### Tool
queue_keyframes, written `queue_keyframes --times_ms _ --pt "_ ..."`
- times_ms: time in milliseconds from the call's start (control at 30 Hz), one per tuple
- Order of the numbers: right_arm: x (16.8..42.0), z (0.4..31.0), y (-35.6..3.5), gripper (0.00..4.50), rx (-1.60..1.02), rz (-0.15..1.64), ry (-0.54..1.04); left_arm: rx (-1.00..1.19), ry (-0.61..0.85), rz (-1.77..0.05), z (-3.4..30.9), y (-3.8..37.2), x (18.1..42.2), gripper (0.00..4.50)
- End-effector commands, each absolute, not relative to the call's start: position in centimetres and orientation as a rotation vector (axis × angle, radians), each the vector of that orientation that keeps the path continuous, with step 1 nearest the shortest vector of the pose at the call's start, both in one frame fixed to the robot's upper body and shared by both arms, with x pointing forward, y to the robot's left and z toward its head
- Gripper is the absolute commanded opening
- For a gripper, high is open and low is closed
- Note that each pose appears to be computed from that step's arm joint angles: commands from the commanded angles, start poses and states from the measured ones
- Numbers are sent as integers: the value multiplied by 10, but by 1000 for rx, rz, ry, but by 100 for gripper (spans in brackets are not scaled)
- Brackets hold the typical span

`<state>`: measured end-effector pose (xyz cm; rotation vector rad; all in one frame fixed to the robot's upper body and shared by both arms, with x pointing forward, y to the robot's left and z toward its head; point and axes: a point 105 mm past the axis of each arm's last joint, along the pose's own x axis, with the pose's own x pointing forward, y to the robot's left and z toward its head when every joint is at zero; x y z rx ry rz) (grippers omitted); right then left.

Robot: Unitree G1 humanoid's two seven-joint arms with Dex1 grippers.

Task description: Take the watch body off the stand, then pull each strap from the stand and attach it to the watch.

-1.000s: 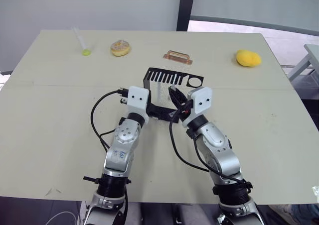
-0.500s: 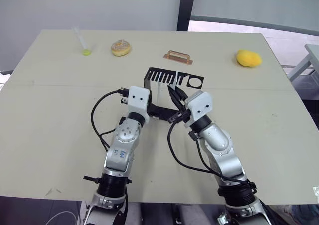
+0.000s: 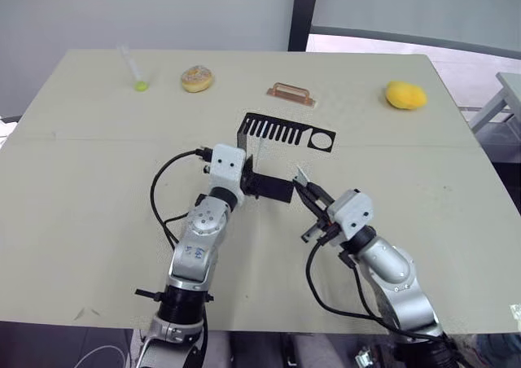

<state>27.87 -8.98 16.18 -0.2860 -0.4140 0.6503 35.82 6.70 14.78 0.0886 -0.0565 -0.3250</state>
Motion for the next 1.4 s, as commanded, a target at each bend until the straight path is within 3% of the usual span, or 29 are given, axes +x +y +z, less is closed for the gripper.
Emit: queue_keyframes --times_ms 33,133,300,433,600,833,1033,1267,1367,1400 --pt "276 171 -96 0 -267 666 -450 97 -88 -345 155 68 351 301" --pt "276 171 -100 0 -261 692 -433 117 -65 -353 150 81 341 447" --pt "271 168 -106 0 -227 774 -386 180 -33 -384 141 111 316 447" --pt "266 168 -112 0 -132 858 -312 215 -65 -515 143 141 286 447" --pt "261 170 -110 0 92 1023 -151 -39 -78 -799 160 175 265 447" --pt "250 179 -78 0 445 1247 53 -367 69 -1196 187 150 248 447" --pt "235 192 -45 0 630 1436 157 -605 110 -1320 199 117 251 447" --pt "230 192 -31 0 653 1484 205 -698 151 -1396 203 97 247 447" --pt "227 191 -29 0 645 1500 217 -723 146 -1418 203 93 244 359" --pt "226 191 -28 0 647 1504 218 -734 145 -1424 204 91 243 310"
